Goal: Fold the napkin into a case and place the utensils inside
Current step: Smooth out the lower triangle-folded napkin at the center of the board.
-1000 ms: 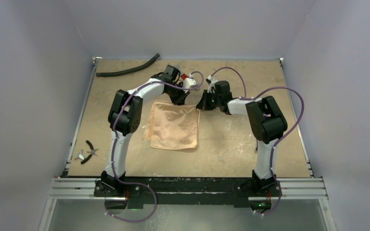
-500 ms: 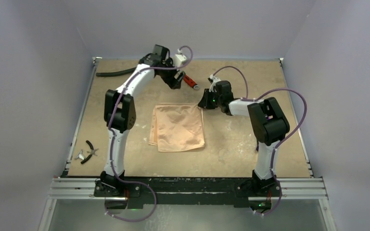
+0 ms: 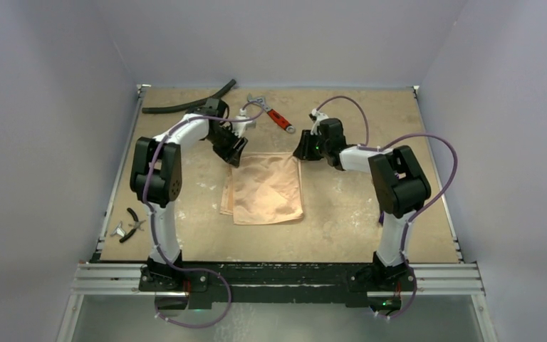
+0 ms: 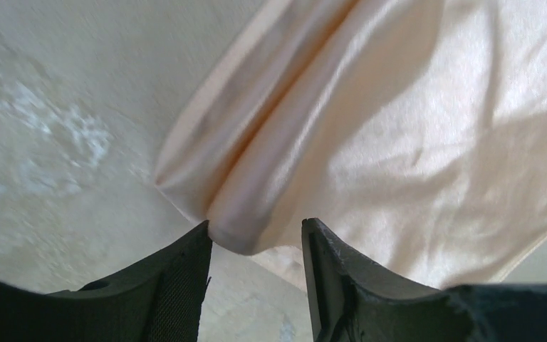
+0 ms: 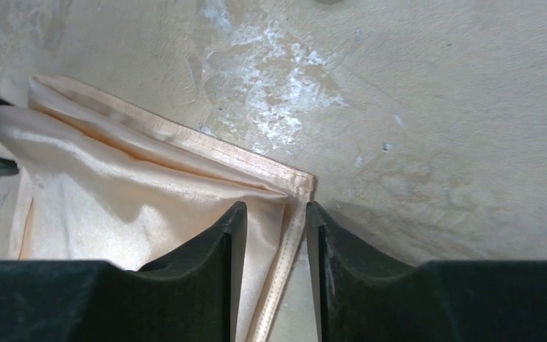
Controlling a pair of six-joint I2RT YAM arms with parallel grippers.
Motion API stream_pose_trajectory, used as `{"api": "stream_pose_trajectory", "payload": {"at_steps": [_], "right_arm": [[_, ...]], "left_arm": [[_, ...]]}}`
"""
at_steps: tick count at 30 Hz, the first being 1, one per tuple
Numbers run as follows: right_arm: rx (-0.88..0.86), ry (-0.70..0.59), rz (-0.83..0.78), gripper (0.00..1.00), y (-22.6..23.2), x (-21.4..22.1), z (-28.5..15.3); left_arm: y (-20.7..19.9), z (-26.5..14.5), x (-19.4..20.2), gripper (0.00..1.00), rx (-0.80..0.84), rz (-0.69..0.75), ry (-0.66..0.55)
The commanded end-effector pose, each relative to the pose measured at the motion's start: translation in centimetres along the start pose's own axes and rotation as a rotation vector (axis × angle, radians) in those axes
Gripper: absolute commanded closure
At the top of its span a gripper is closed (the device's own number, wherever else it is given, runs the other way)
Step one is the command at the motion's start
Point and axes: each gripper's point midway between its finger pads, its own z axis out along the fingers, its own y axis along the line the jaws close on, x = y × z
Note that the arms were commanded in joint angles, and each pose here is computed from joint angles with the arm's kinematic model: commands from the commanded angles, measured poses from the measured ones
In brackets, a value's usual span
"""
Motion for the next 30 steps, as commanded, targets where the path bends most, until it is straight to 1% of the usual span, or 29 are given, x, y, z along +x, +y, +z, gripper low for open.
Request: {"api": "stream_pose_trajectory", "payload": {"at_steps": [1,3,6,11,13,16,18,20,23,27,29,30], "right_arm": [[0.052,-0.110,-0.062,0.58,0.8,-4.5,-2.6],[0.054,-0.148,-0.077,0.56,1.4,-6.0,-3.7],[0.028,-0.162,-0.086,0.55,2.4,-6.7,-4.3],[-0.060,-0.150,-0.126,0.56,6.0,-6.4,-3.8],[-0.140,-0.127,-0.146,0.59,8.2,-5.8,-3.3],[-0.238,-0.100,-0.188,0.66,10.7,-4.8,-2.6],[-0.282,-0.073,-0.201,0.70,11.4,-4.1,-2.1],[-0.319,-0.051,-0.208,0.73,11.8,-3.6,-1.7],[-0.357,-0.034,-0.212,0.74,12.0,-2.9,-1.1],[-0.384,-0.008,-0.212,0.74,12.3,-2.3,-0.3],[-0.387,0.004,-0.211,0.74,12.1,-1.9,0.1],[-0.384,0.009,-0.209,0.73,11.9,-1.7,0.3]], "left_arm": [[-0.3,-3.1,-1.5,0.54,-0.054,-0.028,-0.114],[0.2,-3.1,-1.2,0.57,-0.091,-0.046,-0.110],[0.7,-3.2,-1.1,0.58,-0.116,-0.068,-0.131],[-0.4,-2.7,-1.7,0.59,-0.042,-0.096,-0.153],[-0.4,-2.1,-1.4,0.63,-0.029,-0.114,-0.138],[0.0,-1.8,-0.7,0.68,-0.037,-0.141,-0.122],[0.0,-1.8,-0.4,0.71,-0.024,-0.159,-0.123],[-0.5,-1.9,-0.1,0.71,0.001,-0.173,-0.119],[-0.6,-1.4,0.5,0.70,0.005,-0.189,-0.105],[-0.1,-0.6,0.8,0.64,-0.005,-0.204,-0.097],[-0.2,-0.4,1.0,0.58,0.005,-0.212,-0.092],[-0.2,-0.3,1.0,0.53,0.004,-0.215,-0.089]]}}
